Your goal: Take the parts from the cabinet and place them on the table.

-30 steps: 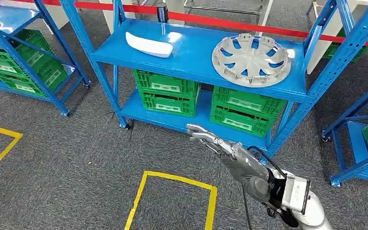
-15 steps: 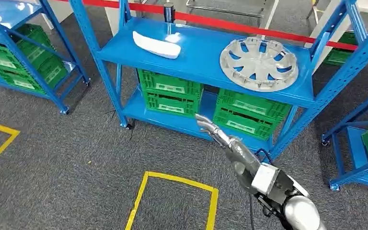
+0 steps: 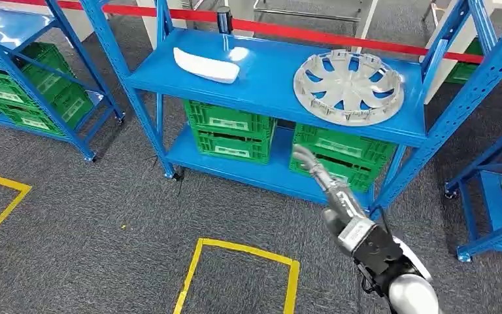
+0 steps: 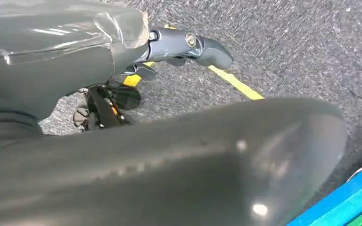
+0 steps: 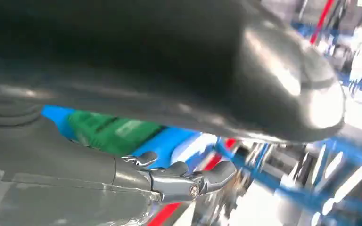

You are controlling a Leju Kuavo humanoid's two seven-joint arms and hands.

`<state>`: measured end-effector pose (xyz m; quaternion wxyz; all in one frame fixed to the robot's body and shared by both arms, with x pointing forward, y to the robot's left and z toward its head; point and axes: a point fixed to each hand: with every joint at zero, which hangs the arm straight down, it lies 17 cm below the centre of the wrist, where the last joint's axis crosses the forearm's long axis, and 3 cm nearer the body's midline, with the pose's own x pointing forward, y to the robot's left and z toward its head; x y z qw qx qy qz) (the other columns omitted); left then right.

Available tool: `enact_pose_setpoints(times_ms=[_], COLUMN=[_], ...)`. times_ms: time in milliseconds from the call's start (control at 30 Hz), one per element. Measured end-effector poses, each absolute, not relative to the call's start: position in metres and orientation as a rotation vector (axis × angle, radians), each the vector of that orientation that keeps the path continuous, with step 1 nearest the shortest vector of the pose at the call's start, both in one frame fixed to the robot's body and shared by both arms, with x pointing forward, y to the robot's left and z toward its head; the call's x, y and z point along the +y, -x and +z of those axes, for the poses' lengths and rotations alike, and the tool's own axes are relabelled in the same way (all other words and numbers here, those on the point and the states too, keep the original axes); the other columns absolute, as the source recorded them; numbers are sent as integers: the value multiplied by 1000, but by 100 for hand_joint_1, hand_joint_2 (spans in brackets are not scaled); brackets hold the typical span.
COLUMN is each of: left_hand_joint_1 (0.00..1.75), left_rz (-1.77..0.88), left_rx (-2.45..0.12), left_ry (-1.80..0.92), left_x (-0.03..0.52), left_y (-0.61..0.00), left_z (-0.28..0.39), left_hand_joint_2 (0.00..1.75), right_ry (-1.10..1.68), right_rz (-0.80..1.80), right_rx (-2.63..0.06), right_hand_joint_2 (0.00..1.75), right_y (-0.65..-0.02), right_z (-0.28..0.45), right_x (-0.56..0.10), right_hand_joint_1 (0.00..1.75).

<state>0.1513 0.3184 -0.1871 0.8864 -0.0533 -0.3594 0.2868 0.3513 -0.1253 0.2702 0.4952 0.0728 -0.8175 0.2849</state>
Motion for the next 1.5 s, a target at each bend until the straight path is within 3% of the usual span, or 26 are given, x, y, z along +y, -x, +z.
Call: enact_pose_setpoints(times_ms=[733,767,900,933,1500], left_hand_joint_1=[0,0,0,0,0], left_rz=[570,567,549,548,537], left_rx=[-745,-746,-753,-753,-761], left_ry=[127,129,117,122,157], left_x=[309,308,315,313,311], left_y=[-150,-150,-151,-151,-155], left_z=[-190,-191,-194,-194,-192], left_hand_joint_2=[0,0,0,0,0], right_ry=[-59,-86,-210,-227,-269], right_rz=[520,529,609,623,671], right_rx=[-1965,-1965,-2060,-2077,-2038], right_hand_joint_2=[0,175,175,0,0], right_y=[-358,-355,-336,-334,-348], right_z=[274,273,284,286,278], right_x=[-173,-169,-155,-154,-148], right_hand_joint_1=[0,0,0,0,0])
